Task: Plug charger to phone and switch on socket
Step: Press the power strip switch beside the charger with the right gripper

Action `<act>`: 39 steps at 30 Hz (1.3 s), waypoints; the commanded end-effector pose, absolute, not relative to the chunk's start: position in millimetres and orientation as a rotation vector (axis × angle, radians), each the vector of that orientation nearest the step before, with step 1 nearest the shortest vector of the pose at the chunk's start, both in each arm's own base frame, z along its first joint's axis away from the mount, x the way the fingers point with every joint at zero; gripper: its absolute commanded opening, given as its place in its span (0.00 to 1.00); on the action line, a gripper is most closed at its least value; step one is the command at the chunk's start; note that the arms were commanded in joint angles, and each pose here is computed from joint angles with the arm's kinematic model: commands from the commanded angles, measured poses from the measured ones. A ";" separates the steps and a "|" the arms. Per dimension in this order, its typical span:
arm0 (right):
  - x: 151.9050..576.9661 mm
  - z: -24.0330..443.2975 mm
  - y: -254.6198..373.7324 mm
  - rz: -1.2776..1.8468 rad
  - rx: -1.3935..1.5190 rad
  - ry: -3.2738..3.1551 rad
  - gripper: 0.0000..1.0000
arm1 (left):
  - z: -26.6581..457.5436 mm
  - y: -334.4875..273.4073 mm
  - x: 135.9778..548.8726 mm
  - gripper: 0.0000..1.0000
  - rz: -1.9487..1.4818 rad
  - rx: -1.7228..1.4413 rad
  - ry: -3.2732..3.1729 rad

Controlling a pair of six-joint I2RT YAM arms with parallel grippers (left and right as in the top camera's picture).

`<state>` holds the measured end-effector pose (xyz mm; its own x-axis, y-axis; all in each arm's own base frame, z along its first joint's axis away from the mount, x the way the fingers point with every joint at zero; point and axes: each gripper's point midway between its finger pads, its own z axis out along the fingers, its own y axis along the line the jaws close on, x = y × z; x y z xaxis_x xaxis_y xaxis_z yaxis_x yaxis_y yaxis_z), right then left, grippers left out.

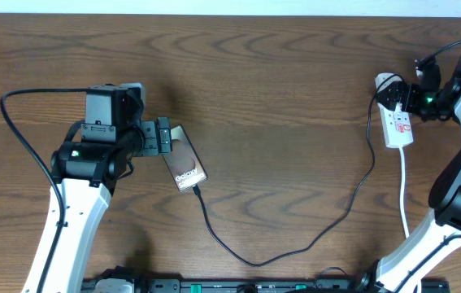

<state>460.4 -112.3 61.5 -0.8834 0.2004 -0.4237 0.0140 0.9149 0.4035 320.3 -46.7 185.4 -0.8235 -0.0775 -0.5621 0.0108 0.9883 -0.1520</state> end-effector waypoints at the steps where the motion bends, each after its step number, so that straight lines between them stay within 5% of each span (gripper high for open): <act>1: 461.3 46.4 -107.4 0.598 0.184 2.621 0.99 | 188.6 -44.9 321.9 0.95 -0.177 -0.033 2.522; 39: 449.1 22.0 -83.0 0.824 0.286 2.663 0.99 | 188.6 -44.9 321.9 0.94 -0.177 -0.033 2.522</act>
<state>460.8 -109.3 47.9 -0.8910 0.2663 -0.3676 0.0621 0.8737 0.4824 320.3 -46.7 185.4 -0.8235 -0.0775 -0.5621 0.0108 0.9883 -0.1520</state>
